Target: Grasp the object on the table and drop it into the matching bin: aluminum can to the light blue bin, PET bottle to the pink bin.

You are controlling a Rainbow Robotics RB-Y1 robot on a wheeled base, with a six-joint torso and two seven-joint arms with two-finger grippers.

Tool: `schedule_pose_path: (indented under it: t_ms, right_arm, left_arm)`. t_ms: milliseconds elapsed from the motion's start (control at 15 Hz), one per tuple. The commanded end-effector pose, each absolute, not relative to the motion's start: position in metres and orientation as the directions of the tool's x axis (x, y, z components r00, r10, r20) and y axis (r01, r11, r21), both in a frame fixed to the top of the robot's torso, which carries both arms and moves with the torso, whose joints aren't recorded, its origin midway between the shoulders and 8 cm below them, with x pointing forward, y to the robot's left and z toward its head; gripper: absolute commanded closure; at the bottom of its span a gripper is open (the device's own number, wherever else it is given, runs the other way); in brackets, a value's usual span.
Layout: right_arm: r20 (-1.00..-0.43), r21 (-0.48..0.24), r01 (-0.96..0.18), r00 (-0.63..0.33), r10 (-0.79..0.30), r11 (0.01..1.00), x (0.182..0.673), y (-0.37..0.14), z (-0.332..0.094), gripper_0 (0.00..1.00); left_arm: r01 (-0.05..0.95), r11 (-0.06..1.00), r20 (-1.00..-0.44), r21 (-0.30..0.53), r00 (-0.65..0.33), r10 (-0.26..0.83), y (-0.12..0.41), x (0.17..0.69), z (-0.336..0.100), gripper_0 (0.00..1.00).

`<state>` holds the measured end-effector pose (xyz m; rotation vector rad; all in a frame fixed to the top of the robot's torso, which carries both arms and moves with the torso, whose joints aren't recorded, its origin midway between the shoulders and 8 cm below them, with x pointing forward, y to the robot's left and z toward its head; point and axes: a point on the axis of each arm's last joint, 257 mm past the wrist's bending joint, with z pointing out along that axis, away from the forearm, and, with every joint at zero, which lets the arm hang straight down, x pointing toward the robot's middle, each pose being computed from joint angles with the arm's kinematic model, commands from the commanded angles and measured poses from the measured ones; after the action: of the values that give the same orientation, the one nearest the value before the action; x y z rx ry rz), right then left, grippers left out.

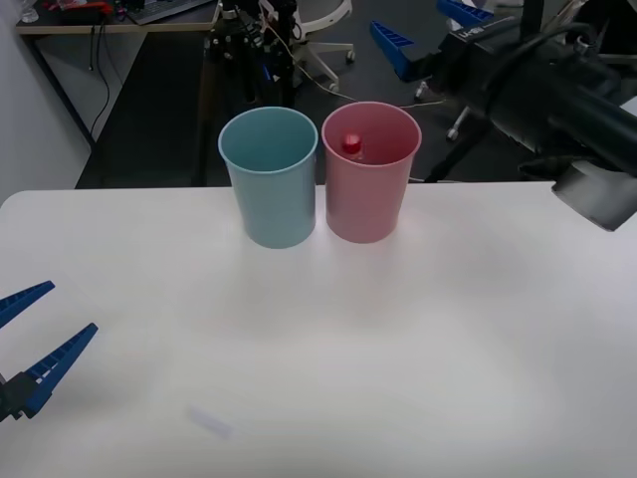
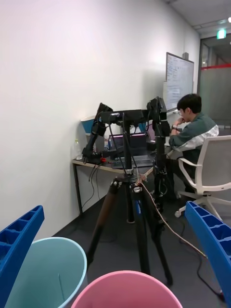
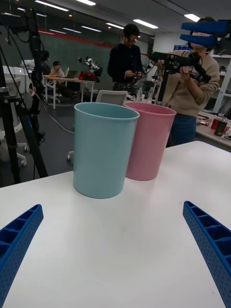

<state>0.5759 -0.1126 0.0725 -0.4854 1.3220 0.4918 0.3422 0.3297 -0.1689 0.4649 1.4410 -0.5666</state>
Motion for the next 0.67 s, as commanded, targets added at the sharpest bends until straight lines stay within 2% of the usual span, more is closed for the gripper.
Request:
schedule_pose_path:
  t_ms: [67, 667]
  right_arm:
    - [-0.981, -0.066, -0.589, 0.184, 0.054, 0.805, 0.567, -0.120, 0.069, 0.00]
    - [-0.975, -0.115, -0.543, 0.221, 0.009, 0.832, 0.511, -0.162, 0.044, 0.00]
  left_arm:
    - [0.618, 0.785, -0.996, -0.039, 0.041, -0.082, 0.330, 0.342, -0.169, 0.00]
    - [0.618, 0.785, -0.996, -0.039, 0.041, -0.082, 0.330, 0.342, -0.169, 0.00]
